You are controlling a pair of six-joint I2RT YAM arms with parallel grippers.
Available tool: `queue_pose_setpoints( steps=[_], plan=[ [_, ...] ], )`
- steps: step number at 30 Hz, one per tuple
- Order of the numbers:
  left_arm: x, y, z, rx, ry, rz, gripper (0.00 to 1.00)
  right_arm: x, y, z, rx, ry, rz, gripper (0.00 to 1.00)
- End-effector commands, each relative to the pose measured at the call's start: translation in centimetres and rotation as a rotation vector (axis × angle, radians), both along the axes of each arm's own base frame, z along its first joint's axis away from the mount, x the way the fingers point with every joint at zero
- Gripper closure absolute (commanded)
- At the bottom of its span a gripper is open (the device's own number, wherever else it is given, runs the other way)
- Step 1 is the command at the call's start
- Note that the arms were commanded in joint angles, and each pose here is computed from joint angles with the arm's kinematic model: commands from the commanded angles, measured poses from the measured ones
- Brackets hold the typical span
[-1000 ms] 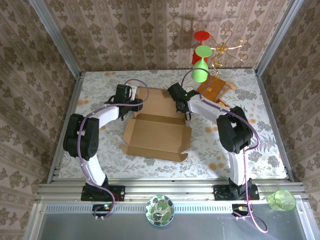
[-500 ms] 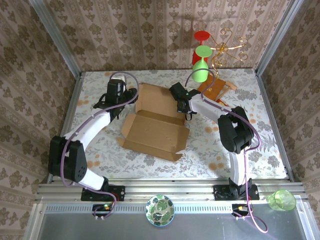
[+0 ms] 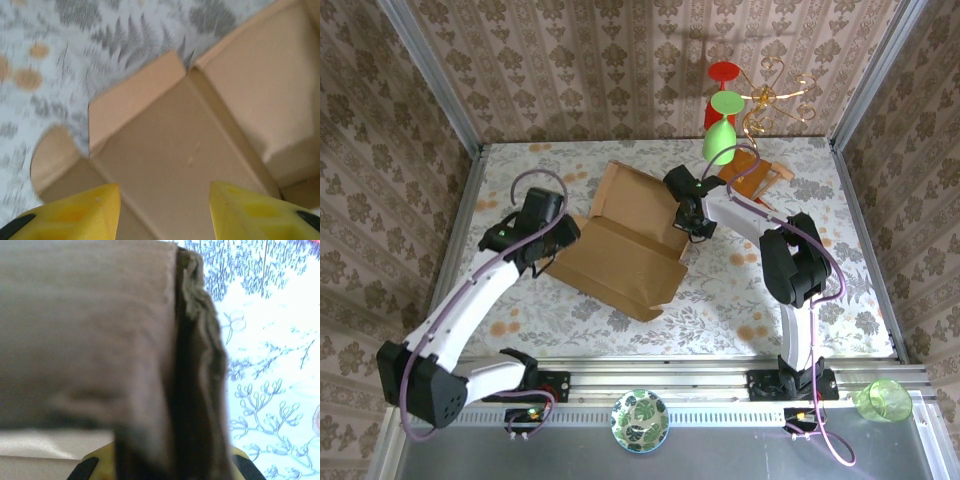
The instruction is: Fold the paper box
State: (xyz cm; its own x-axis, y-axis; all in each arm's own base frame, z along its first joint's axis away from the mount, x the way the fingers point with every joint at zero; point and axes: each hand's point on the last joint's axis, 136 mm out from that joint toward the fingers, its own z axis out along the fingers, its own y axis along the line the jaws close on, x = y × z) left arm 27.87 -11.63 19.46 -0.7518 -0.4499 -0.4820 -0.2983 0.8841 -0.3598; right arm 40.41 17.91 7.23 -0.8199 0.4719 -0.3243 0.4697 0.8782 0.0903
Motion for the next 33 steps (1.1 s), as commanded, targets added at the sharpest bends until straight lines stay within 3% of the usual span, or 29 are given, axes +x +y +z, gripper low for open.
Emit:
queue_pose_setpoints(
  steps=[1, 8, 11, 16, 25, 29, 33],
  plan=[
    [-4.6, 1.6, -2.7, 0.015, 0.175, 0.115, 0.49, -2.4, 0.6, -1.7, 0.053, 0.113, -0.052, 1.0],
    [-6.2, 2.4, -4.5, -0.03, 0.22, 0.236, 0.51, -3.4, 0.8, -2.9, 0.093, 0.145, -0.082, 1.0],
    [-6.8, 2.9, -5.1, -0.03, 0.244, 0.283, 0.47, -3.5, 0.8, -3.0, 0.112, 0.147, -0.093, 1.0],
    [-5.5, 2.0, -5.5, -0.1, 0.192, 0.299, 0.46, -3.5, 1.0, -3.0, 0.13, 0.152, -0.099, 1.0],
    [-1.7, 0.5, -4.6, -0.1, 0.095, 0.265, 0.5, -4.0, 1.3, -3.3, 0.154, 0.168, -0.115, 1.0],
    [-1.2, 0.0, -4.5, -0.097, 0.087, 0.245, 0.63, -4.3, 1.5, -3.4, 0.174, 0.178, -0.13, 1.0],
    [-0.5, 0.1, -3.3, -0.019, 0.049, 0.185, 0.94, -5.0, 2.2, -3.3, 0.208, 0.192, -0.151, 1.0]
  ],
)
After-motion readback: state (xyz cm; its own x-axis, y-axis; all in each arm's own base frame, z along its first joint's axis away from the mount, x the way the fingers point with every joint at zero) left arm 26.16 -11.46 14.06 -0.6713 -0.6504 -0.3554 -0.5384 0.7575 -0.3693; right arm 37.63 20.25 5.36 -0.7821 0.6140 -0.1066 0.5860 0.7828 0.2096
